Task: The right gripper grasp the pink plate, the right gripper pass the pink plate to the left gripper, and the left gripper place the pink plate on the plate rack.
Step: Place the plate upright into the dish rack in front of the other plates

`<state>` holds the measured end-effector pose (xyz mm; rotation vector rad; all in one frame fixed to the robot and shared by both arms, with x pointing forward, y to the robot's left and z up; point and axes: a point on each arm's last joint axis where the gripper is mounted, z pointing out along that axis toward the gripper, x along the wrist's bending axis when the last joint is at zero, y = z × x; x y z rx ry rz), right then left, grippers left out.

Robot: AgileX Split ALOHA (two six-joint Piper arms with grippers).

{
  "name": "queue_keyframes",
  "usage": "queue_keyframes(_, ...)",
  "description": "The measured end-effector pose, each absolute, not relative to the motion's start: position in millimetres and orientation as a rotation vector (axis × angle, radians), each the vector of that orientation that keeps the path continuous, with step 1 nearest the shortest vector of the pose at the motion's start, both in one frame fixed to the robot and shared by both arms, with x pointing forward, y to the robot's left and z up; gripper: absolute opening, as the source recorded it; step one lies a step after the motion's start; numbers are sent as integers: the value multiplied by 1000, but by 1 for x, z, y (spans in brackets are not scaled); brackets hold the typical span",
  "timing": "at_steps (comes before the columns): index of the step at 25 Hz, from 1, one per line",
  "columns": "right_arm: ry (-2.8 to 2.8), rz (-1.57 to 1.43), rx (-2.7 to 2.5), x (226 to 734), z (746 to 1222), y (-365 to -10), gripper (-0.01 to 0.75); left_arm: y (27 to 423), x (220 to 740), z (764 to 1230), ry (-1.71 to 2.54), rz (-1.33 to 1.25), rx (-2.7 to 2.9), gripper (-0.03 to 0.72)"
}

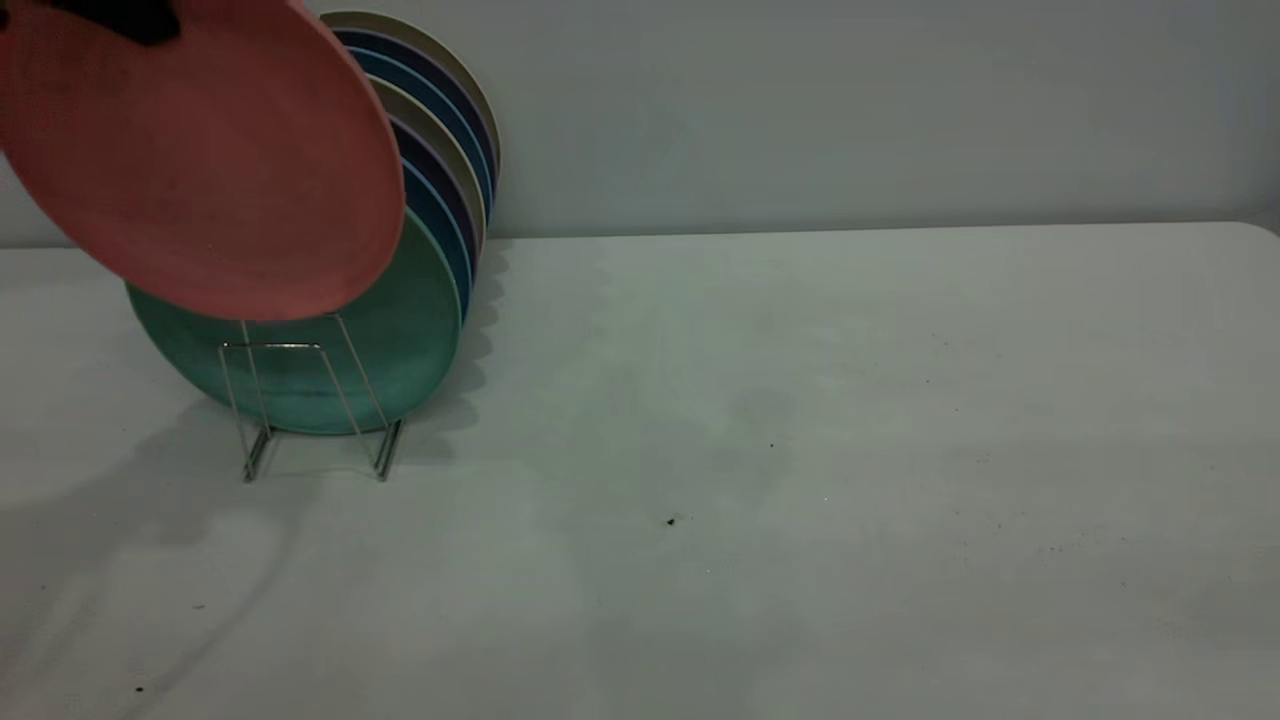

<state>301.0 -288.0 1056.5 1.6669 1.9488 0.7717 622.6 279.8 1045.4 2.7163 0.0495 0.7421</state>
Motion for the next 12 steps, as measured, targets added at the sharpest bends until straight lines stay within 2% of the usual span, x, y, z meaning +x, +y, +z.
queue_keyframes(12, 1934, 774, 1671, 303, 1051, -289, 519, 281, 633, 1024, -1, 731, 2742, 108)
